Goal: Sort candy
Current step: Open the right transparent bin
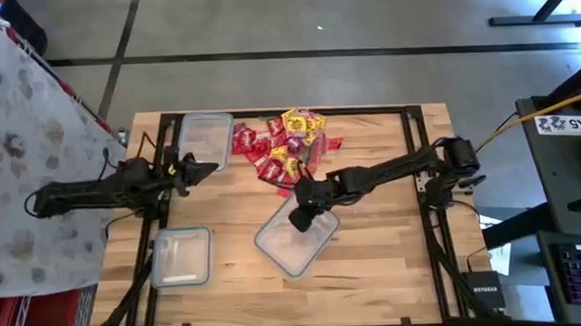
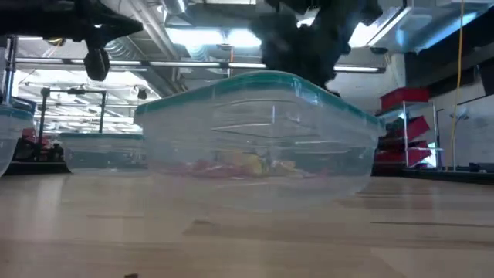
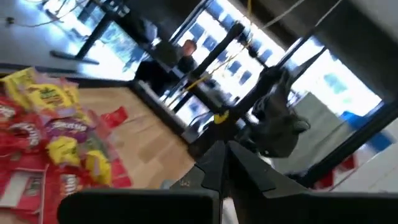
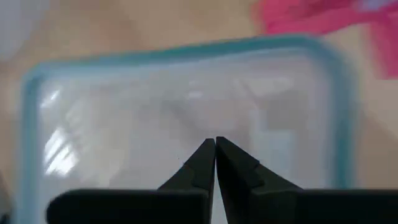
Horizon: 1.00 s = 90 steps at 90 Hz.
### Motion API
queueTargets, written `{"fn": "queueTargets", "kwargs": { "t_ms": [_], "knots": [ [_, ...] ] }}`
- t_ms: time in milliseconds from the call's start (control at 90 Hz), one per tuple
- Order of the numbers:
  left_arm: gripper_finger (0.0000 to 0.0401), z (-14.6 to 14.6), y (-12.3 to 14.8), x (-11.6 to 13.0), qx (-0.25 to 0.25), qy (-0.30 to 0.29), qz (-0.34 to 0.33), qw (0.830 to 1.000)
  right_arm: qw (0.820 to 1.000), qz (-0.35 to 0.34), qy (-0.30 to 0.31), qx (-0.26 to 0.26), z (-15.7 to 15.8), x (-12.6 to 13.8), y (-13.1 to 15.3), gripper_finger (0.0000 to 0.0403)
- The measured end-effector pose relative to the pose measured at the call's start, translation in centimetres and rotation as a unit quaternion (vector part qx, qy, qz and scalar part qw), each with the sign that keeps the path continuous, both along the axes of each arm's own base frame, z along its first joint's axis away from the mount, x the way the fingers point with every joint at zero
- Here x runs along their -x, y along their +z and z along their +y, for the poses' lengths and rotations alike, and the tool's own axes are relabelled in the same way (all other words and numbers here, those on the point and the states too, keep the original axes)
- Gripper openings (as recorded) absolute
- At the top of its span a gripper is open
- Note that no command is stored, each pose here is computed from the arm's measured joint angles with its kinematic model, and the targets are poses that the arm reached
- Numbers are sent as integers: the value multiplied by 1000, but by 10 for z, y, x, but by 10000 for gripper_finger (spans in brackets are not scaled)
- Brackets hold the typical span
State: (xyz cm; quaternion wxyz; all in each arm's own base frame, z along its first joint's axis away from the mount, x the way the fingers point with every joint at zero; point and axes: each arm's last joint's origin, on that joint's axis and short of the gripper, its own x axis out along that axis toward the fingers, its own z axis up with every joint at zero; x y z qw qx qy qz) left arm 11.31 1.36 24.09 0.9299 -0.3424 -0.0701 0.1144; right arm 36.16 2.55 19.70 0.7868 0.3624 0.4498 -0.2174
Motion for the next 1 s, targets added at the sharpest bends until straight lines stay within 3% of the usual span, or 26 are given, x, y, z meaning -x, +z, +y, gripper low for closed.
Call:
{"fn": "queueTargets", "kwargs": {
  "t_ms": [89,178,333,467,633,833,1000],
  "knots": [
    [0,1,4,-10,-4,-1,32,999,992,23,-122,8,-16,9,3,1],
    [0,1,4,-21,-7,-6,61,998,984,7,-172,37,-22,14,13,1],
    [0,1,0,-39,-3,-26,105,994,983,-57,-173,39,-20,28,52,1],
    [0,1,-3,-50,-3,-34,131,991,985,-88,-134,68,-18,40,75,1],
    [0,1,-6,-52,41,-26,134,990,984,-101,-87,117,-18,45,86,1],
    [0,1,-8,-51,49,-26,138,989,953,-118,-162,227,-26,34,81,1],
    [0,2,-9,-51,50,-21,145,988,938,-159,-186,244,-29,21,81,1]
  ]
}}
